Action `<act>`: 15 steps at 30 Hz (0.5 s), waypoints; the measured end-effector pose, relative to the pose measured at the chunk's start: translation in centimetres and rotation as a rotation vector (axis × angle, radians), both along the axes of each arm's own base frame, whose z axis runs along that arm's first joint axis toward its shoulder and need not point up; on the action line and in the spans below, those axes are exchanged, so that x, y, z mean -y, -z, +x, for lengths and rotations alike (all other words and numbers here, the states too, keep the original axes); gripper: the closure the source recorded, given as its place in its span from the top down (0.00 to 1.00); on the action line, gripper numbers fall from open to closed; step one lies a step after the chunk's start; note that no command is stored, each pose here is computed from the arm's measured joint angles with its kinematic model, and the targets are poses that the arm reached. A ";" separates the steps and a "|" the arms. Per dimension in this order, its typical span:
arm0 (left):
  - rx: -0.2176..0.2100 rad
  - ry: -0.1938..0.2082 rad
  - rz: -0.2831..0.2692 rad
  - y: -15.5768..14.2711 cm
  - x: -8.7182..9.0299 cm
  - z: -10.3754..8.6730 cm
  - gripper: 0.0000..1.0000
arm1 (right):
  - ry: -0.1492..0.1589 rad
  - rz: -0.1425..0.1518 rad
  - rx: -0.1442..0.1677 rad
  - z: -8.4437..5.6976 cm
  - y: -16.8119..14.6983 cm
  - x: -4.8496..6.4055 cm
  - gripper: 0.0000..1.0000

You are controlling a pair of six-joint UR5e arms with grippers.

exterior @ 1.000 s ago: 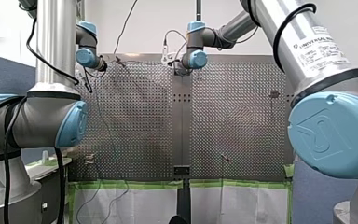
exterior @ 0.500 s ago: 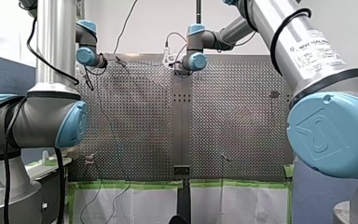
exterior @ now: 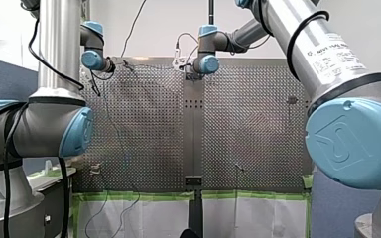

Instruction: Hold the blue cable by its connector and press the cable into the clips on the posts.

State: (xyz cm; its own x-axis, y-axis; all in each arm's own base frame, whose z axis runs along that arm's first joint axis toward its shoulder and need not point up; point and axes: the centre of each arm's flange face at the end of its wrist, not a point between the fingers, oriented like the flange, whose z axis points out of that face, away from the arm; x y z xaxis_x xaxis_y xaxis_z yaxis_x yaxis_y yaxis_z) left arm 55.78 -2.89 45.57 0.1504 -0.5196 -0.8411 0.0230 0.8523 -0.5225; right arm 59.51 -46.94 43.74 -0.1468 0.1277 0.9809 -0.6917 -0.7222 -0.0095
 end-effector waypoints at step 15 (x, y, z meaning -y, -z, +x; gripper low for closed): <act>-0.094 -0.054 0.066 0.9 0.2 -1.0 0.98 | -0.006 0.009 -0.012 0.2 0.1 -0.4 0.00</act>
